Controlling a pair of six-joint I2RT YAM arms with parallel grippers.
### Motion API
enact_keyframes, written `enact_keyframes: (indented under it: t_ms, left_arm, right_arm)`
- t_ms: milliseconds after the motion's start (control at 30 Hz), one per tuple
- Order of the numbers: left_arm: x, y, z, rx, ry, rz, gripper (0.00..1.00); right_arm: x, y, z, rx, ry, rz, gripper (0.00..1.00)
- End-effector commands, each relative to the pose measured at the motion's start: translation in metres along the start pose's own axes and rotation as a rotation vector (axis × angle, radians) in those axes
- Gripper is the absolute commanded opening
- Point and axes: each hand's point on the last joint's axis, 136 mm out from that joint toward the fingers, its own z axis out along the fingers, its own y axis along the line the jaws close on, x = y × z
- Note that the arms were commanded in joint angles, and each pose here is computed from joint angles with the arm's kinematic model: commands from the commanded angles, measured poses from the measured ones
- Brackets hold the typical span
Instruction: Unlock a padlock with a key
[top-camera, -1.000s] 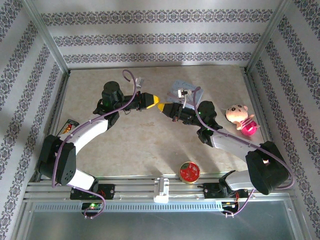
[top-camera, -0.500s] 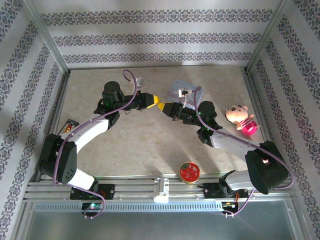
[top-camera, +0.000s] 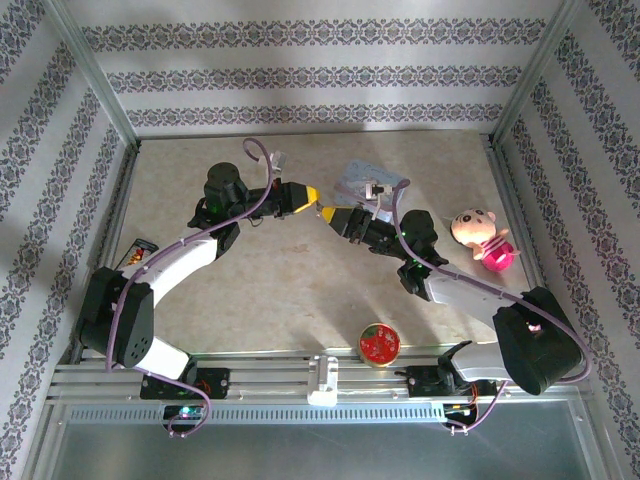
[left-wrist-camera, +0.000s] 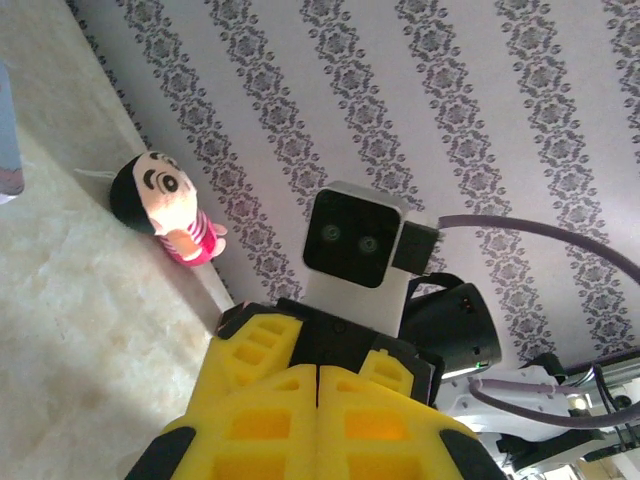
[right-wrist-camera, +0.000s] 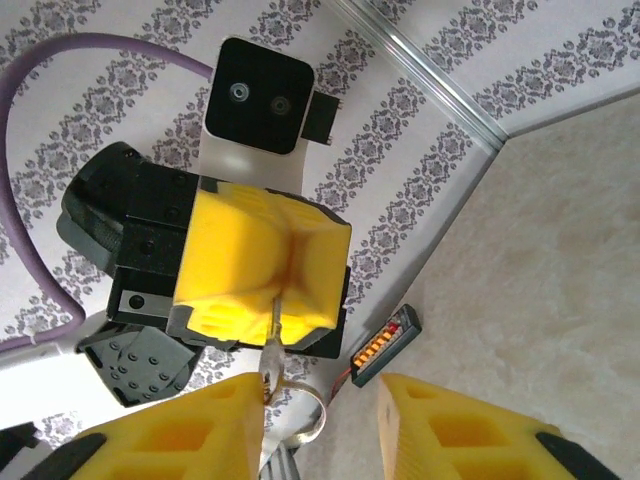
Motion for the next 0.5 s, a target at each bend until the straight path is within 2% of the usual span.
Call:
enact_keyframes:
  t_ms: [0,267,467]
  left_arm:
    - [-0.01,-0.02,0.003,0.08,-0.033,0.052,0.0]
    - [-0.009,-0.018,0.004,0.082,-0.026,0.045,0.0]
    - [-0.006,-0.015,0.004,0.07,-0.02,0.038,0.0]
  right_arm:
    - [-0.004,0.007,-0.002,-0.02,-0.024,-0.019,0.41]
    - [-0.01,0.013,0.001,-0.049,-0.045,-0.023,0.42]
    - [-0.016,0.02,0.001,-0.068,-0.062,-0.038,0.49]
